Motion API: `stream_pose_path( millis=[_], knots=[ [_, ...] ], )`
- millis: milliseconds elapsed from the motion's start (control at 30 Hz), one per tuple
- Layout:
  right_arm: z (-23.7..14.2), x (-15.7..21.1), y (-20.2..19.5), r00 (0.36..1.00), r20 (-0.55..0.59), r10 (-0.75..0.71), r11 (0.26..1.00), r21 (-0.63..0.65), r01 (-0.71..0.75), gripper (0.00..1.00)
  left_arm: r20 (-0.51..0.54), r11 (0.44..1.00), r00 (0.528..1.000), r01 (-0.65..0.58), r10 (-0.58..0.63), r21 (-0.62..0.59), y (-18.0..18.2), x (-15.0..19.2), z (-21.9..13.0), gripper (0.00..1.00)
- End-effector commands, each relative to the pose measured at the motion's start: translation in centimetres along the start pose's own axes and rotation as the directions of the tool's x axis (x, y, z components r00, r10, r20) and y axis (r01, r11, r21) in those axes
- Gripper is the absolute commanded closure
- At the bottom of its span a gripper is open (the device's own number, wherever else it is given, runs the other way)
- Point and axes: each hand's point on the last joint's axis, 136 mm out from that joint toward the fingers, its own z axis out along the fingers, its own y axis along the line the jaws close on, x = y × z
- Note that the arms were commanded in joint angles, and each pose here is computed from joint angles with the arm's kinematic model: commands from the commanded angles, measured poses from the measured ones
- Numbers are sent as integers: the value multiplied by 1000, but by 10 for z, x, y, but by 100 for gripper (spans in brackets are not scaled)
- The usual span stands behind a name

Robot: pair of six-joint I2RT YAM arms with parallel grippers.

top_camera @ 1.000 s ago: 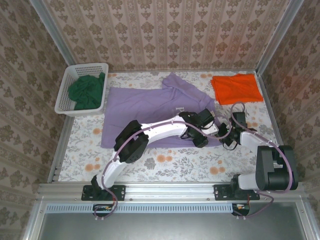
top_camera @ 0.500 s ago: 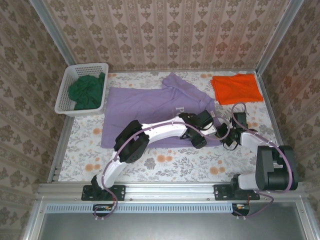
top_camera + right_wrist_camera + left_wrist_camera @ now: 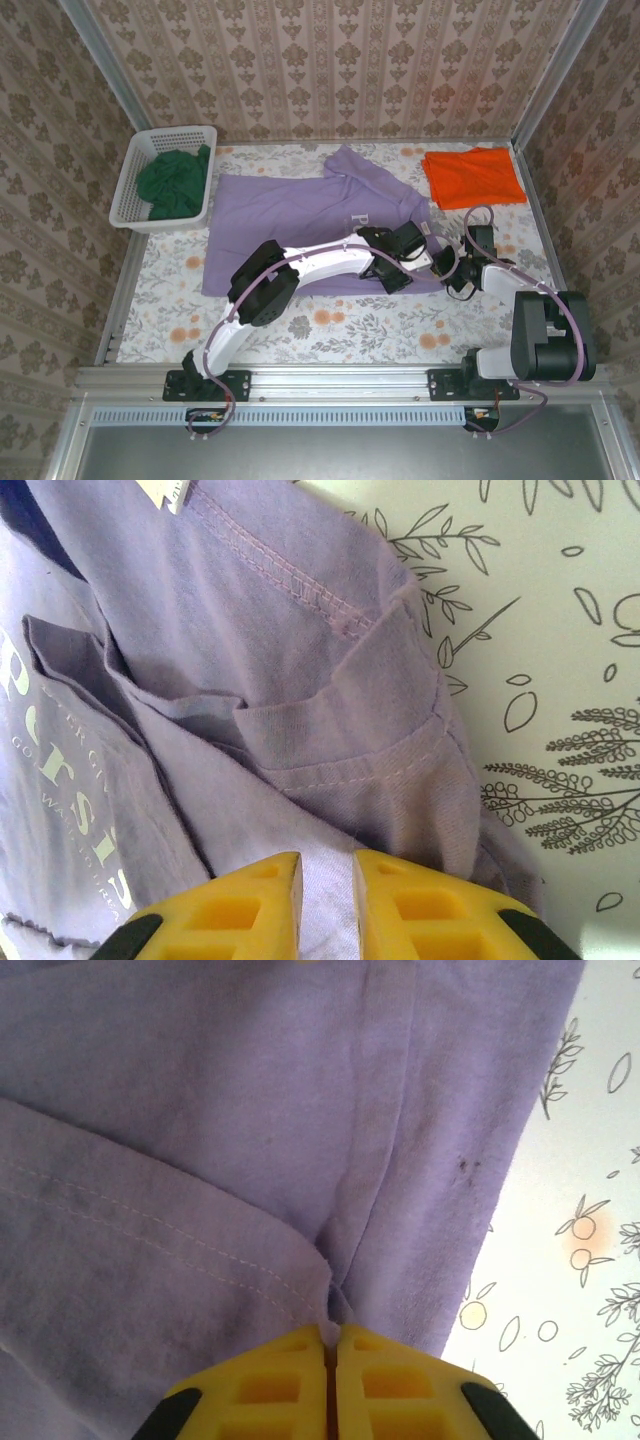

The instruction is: Fold and stack the t-shirts

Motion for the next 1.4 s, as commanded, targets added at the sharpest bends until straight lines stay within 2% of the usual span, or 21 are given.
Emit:
stream_pose_path(
  millis=[0, 67, 300, 633, 867, 1100, 1367],
  knots=[
    [2, 4, -4, 1000, -16, 20, 1000, -1, -20, 77, 5, 1000, 1000, 14, -14, -27, 11, 3, -2, 97],
    [2, 4, -4, 1000, -15, 19, 1000, 3, -19, 77, 14, 999, 1000, 23, -22, -32, 14, 3, -4, 100],
    [4, 4, -7, 1000, -19, 22, 1000, 15, -22, 78, 76, 997, 995, 68, -65, -44, 30, -2, -17, 100],
    [9, 6, -14, 999, -38, 28, 999, 45, -26, 79, 170, 983, 968, 179, -183, 36, 52, -11, -33, 100],
    [8, 5, -16, 999, -29, 26, 998, 57, -24, 79, 233, 945, 917, 307, -324, 110, 78, -10, -43, 100],
    [7, 5, -17, 999, -26, 22, 998, 63, -21, 79, 259, 891, 853, 432, -454, 139, 109, 9, -45, 100],
    [7, 4, -17, 999, -23, 24, 998, 65, -22, 79, 270, 869, 827, 479, -494, 124, 120, 26, -45, 100]
  ],
)
